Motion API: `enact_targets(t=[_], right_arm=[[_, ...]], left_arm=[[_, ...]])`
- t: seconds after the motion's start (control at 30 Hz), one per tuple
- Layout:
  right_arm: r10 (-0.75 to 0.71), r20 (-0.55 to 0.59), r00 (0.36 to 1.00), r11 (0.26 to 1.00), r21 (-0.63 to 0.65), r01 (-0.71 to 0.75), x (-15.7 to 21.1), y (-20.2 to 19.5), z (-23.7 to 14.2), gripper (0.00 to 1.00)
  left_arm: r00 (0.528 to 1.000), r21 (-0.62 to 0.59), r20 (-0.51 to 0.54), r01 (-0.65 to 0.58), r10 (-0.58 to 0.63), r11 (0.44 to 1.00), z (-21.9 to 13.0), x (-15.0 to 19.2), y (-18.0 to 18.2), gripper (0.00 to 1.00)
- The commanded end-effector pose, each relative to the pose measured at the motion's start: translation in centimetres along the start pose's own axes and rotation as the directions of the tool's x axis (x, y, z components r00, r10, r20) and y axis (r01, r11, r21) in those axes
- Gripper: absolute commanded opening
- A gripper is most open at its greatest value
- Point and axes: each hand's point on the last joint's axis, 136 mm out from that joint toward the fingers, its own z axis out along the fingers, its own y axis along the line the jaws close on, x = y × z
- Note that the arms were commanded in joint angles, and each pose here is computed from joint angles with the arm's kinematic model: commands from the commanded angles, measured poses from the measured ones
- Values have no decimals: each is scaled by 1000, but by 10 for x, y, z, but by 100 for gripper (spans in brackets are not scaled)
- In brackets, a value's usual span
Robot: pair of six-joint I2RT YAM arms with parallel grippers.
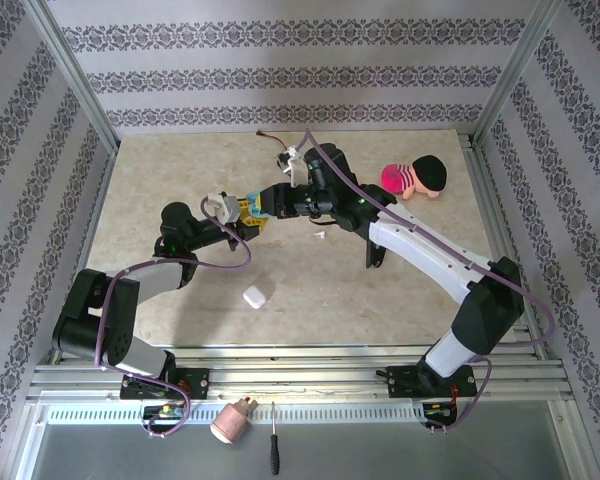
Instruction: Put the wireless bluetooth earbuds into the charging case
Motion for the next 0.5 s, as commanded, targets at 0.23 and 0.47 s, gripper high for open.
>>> enact_targets(t=[0.23, 0.47], right_arm=[[-47, 9, 999, 997, 56, 46, -4, -7, 18, 16], [-58, -2, 998, 993, 101, 58, -2, -15, 22, 16]], left_arm=[[998, 23, 58, -27, 26, 999, 6, -17, -2, 32], [998, 19, 63, -25, 24, 1000, 5, -20, -1, 32]])
